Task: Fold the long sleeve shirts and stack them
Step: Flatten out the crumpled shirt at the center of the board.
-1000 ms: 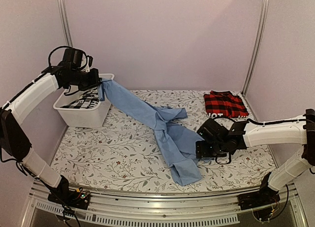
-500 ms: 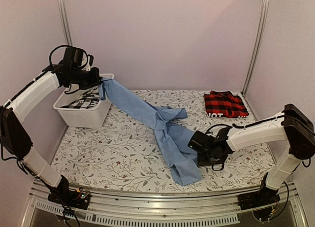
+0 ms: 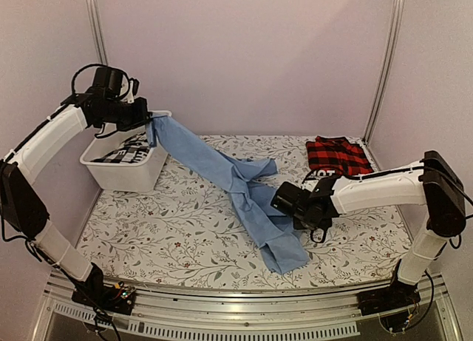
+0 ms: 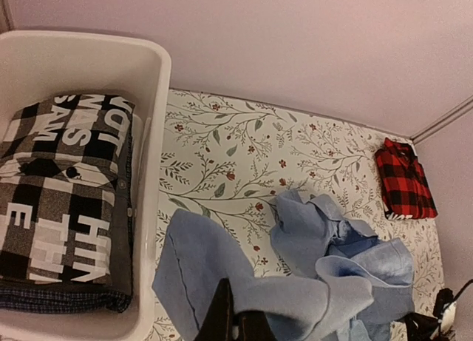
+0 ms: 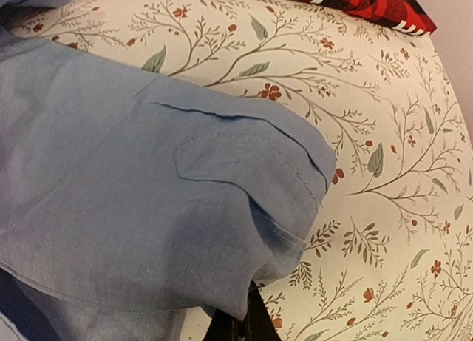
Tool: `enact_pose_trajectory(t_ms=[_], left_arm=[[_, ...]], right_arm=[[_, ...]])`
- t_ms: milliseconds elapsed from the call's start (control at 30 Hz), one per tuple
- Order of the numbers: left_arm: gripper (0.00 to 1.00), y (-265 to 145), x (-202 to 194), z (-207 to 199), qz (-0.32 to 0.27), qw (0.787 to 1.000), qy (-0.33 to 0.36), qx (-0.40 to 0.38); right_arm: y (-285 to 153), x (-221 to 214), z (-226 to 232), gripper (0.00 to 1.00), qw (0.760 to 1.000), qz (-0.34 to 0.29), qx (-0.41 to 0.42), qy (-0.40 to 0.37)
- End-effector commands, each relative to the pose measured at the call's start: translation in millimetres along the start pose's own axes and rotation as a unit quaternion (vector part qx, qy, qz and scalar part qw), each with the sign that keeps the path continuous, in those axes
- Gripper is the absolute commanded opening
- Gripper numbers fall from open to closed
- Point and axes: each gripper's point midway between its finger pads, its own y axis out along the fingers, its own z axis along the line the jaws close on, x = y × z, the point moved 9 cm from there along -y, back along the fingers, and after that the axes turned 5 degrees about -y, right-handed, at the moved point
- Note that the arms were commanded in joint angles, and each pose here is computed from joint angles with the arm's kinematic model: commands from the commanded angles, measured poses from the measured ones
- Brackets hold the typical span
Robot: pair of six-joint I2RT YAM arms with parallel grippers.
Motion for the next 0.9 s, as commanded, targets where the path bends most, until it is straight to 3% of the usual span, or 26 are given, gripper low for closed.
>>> enact_pose_trajectory(t_ms=[0,400,667,867], left_arm=[[0.0,-9,16,6,-0.023,1.0,0.004,0.015],[0.0,-35,39,30,-0.063,0.997,-0.012,0.044],[0.0,-43,65,54,-0.085,0.993,-0.04,0.068],[0.0,-41,84,65,-0.091,0.991,-0.049,0.085]], right_arm=[[-36,43,-28,0.0,0.996,-0.061,-0.056,0.021],[-152,163,-106,0.0,0.973,-0.202,-0.057,0.099],[-156,231,-164,0.0,0.955,-0.253,-0.066,0.137],[-140,255,-195,0.0,0.949,-0.254,-0.104,0.154]])
